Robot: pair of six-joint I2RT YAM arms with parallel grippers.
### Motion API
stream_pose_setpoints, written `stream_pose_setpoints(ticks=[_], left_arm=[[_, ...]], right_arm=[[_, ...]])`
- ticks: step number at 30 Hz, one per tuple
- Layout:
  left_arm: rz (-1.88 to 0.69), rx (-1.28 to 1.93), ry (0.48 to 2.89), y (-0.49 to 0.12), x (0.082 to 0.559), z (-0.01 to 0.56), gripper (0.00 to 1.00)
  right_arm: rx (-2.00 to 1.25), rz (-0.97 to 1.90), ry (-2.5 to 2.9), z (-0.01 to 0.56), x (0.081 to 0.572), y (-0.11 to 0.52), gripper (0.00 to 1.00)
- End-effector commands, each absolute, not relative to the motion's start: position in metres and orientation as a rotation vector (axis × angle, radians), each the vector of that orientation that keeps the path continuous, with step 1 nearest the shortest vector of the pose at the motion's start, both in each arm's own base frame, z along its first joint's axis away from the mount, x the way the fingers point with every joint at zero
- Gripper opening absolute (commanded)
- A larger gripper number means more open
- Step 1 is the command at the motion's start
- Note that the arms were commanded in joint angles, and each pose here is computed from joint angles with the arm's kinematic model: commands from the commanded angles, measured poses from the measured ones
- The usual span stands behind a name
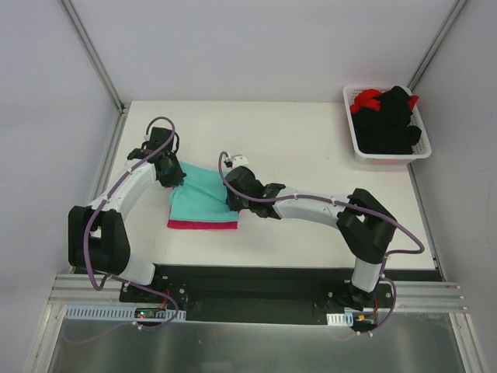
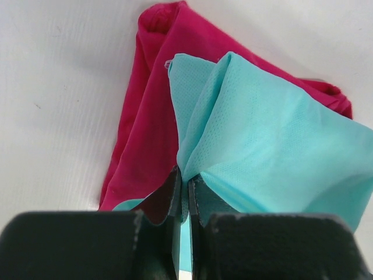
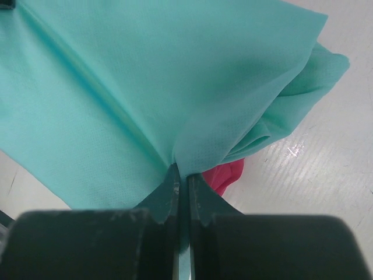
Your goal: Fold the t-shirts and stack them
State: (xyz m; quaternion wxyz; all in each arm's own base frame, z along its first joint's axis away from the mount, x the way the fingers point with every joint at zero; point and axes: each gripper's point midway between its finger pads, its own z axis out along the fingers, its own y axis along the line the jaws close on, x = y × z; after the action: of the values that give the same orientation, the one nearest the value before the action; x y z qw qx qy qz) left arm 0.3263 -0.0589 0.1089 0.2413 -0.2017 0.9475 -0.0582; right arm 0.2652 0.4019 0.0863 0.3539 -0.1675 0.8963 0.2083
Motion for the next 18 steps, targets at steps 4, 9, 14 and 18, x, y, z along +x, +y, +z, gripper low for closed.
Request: stream_pose_setpoints(ticks=[4,9,14,18], left_arm=[[-0.162,-0.627,2.564,-0.053,0.317,0.093,0.0],[-0.119,-0.664,2.585,-0.048,0.311,0.078,0.0],[-0.068,-0.693,2.593,-0.041,0.309,0.068,0.0],[-0.05,-0.705,2.587,-0.037,0.311,0.068,0.0]], right_arm=[[-0.445,0.531,2.351,0.078,0.262,0.4,0.0],[-0.449,0.53,2.365,0.072,0.259,0.398,0.0],[-0.448,0.527,2.393,0.061,0.254,0.396,0.0],[-0.458,0.543,2.411,0.057,0.248,0.399,0.0]])
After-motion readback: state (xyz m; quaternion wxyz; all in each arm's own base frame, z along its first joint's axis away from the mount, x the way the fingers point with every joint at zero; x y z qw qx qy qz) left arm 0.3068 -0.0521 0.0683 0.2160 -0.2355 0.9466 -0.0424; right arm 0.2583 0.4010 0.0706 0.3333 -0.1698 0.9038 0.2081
